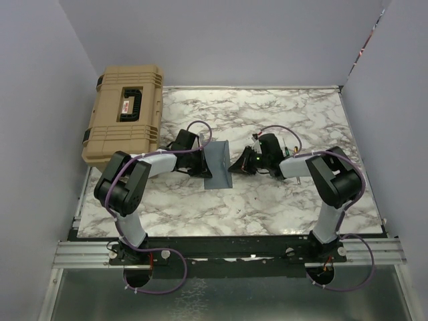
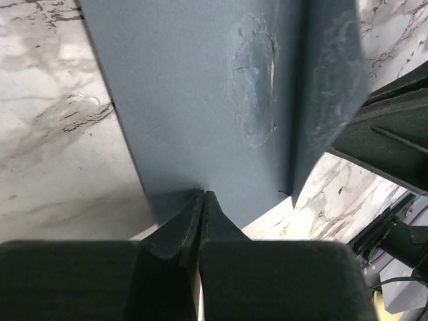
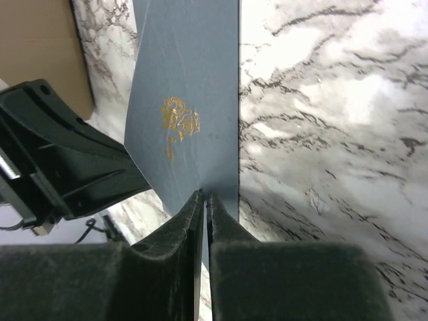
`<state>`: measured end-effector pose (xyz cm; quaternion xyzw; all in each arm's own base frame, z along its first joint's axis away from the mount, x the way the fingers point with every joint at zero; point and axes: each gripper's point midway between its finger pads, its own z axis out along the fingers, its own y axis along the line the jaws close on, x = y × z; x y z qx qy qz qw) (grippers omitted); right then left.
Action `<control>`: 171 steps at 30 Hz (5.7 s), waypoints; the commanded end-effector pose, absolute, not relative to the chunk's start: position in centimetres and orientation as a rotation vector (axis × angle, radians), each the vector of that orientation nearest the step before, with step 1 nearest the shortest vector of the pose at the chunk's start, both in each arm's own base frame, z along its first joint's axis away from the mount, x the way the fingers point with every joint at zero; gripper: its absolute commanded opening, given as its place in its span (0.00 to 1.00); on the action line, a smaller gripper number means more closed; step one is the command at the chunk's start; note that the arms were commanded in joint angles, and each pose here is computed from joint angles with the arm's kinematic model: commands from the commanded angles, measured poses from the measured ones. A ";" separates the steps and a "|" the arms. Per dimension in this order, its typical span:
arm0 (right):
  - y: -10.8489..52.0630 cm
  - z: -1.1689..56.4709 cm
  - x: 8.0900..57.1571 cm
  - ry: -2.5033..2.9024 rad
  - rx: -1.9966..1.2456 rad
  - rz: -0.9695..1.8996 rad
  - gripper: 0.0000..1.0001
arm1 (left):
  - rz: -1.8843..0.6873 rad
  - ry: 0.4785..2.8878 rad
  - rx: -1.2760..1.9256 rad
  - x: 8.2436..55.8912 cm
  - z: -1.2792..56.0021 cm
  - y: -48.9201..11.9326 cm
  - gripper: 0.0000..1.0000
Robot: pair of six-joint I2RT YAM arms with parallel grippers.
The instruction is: Place the letter into the envelope and seal it
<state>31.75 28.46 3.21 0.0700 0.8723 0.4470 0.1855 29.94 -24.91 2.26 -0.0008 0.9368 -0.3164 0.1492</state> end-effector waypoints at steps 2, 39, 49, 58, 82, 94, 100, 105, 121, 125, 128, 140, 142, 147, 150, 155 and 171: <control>28.7 1.1 31.9 2.545 0.128 1.067 0.13 | -0.826 2.810 -0.021 28.2 -0.6 -23.8 0.01; 25.6 0.0 30.1 2.500 -0.440 0.493 0.26 | -1.046 2.630 0.114 38.7 -0.5 -29.4 0.01; 27.9 1.8 33.0 2.521 -0.323 0.508 0.24 | -1.019 2.840 -0.116 34.8 -3.9 -26.0 0.00; 30.0 0.3 36.0 2.511 -0.354 0.366 0.23 | -1.088 2.875 -0.312 33.7 -3.9 -24.6 0.00; 31.1 -2.8 30.7 2.424 -0.765 0.322 0.39 | -1.030 2.867 -0.413 34.1 -5.6 -23.3 0.00; 30.7 -3.3 29.5 2.437 -0.828 0.350 0.44 | -1.002 2.880 -0.418 33.9 -6.2 -22.8 0.00; 29.3 -4.0 28.1 2.491 -0.929 0.281 0.26 | -0.991 2.879 -0.415 34.0 -6.2 -22.6 0.00; 28.3 -4.3 26.7 2.512 -0.990 0.245 0.24 | -0.972 2.884 -0.418 34.0 -6.3 -22.4 0.00; 26.1 -5.7 25.7 2.662 -0.794 0.134 0.07 | -0.957 2.894 -0.403 33.9 -6.5 -22.2 0.00; 25.3 -5.8 24.9 2.686 -0.798 0.118 0.02 | -0.951 2.894 -0.399 34.0 -6.5 -22.2 0.00; 24.6 -5.7 24.3 2.708 -0.781 0.103 0.02 | -0.951 2.896 -0.400 34.0 -6.5 -22.2 0.00; 20.6 -5.2 23.2 2.863 -0.463 -0.039 0.02 | -0.949 2.896 -0.392 34.1 -6.5 -22.2 0.00; 19.7 -5.0 23.0 2.901 -0.336 -0.026 0.02 | -0.949 2.896 -0.389 34.2 -6.4 -22.2 0.00; 18.7 -3.3 23.7 2.881 -0.201 -0.042 0.02 | -0.952 2.892 -0.387 34.3 -6.3 -22.3 0.00; 19.4 -2.0 24.7 2.837 -0.217 0.003 0.02 | -0.959 2.886 -0.381 34.4 -6.1 -22.3 0.00; 24.4 2.1 28.9 2.669 -0.301 0.244 0.03 | -0.965 2.877 -0.369 34.6 -5.7 -22.4 0.00; 32.8 3.6 34.9 2.567 -0.419 0.505 0.03 | -0.994 2.875 -0.380 34.9 -5.6 -22.7 0.00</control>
